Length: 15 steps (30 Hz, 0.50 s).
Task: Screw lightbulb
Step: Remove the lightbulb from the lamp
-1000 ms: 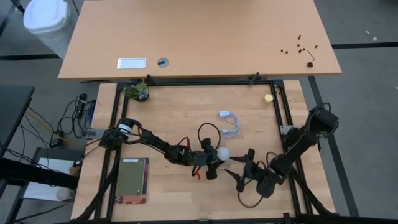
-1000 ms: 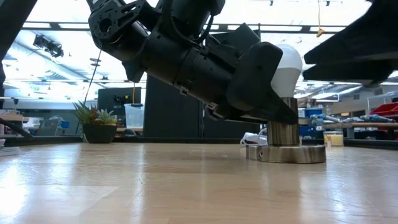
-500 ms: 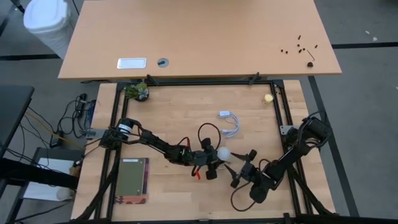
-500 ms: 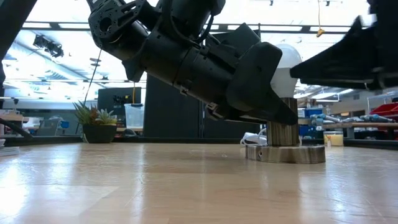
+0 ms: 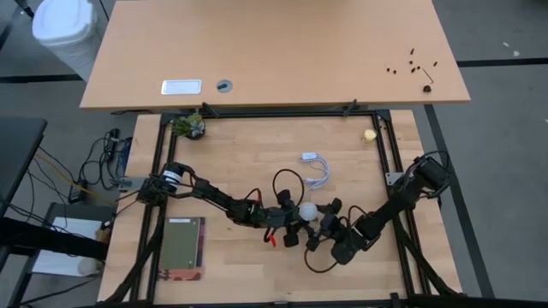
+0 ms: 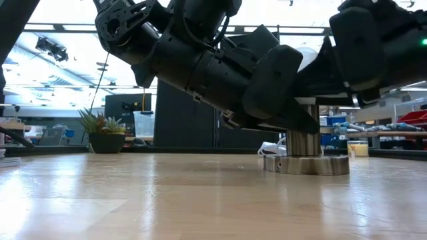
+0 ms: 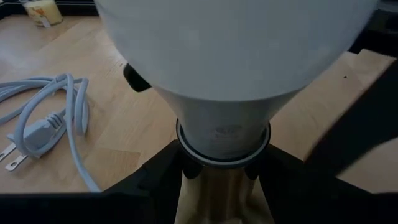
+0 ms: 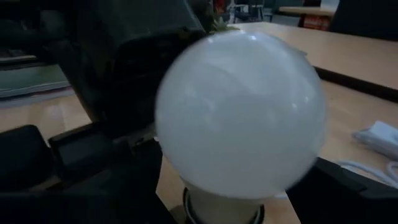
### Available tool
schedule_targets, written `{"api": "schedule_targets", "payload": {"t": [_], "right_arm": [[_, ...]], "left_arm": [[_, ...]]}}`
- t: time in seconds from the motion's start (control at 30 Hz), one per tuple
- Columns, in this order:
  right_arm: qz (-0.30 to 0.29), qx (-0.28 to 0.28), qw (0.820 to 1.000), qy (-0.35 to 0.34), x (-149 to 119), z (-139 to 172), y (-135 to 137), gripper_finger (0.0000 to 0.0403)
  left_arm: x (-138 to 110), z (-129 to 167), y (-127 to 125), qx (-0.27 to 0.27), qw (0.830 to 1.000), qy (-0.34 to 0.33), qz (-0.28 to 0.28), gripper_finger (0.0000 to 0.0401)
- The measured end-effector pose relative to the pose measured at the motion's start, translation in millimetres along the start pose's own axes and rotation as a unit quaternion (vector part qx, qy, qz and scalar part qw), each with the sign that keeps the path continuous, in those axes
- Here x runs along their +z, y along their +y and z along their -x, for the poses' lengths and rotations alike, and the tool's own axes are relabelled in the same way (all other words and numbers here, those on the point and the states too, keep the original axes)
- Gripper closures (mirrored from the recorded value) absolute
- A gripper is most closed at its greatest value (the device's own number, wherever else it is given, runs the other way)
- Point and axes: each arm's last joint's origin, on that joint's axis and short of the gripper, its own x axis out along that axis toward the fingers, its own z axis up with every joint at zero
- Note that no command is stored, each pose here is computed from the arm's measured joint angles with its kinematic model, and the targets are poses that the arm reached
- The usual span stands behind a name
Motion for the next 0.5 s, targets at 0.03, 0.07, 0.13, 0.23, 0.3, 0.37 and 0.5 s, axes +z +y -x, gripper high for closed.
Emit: {"api": "schedule_targets", "payload": {"t": [0.03, 0.07, 0.13, 0.23, 0.3, 0.37, 0.5], "right_arm": [[0.004, 0.0, 1.0, -0.002, 0.9, -0.5, 0.4, 0.0082], [0.007, -0.001, 1.0, -0.004, 1.7, -0.7, 0.7, 0.0081], [0.012, -0.01, 1.0, -0.014, 3.2, -0.2, 1.0, 0.0081], [0.02, -0.026, 0.999, -0.029, 3.5, 3.0, 1.1, 0.0089], [0.023, -0.029, 0.999, -0.032, 3.5, 4.2, 1.2, 0.0096], [0.024, -0.025, 0.999, -0.03, 3.3, 4.7, 1.6, 0.0104], [0.023, -0.011, 1.0, -0.017, 3.2, 1.1, 1.4, 0.0117]], "left_arm": [[0.0, 0.0, 0.0, 0.0, 1.0, 0.0, 0.0, 0.0206], [0.0, 0.0, 0.0, 0.0, 1.0, 0.0, 0.0, 0.0206], [0.0, 0.0, 0.0, 0.0, 1.0, 0.0, 0.0, 0.0206], [-0.1, 0.0, 0.0, 0.0, 1.0, 0.0, 0.0, 0.0206], [-0.1, 0.0, 0.0, 0.0, 1.0, 0.0, 0.0, 0.0206], [-0.1, 0.0, -0.1, -0.001, 1.0, 0.001, 0.0, 0.0206], [-0.1, 0.0, -0.1, -0.002, 1.0, 0.001, 0.0, 0.0206]]}}
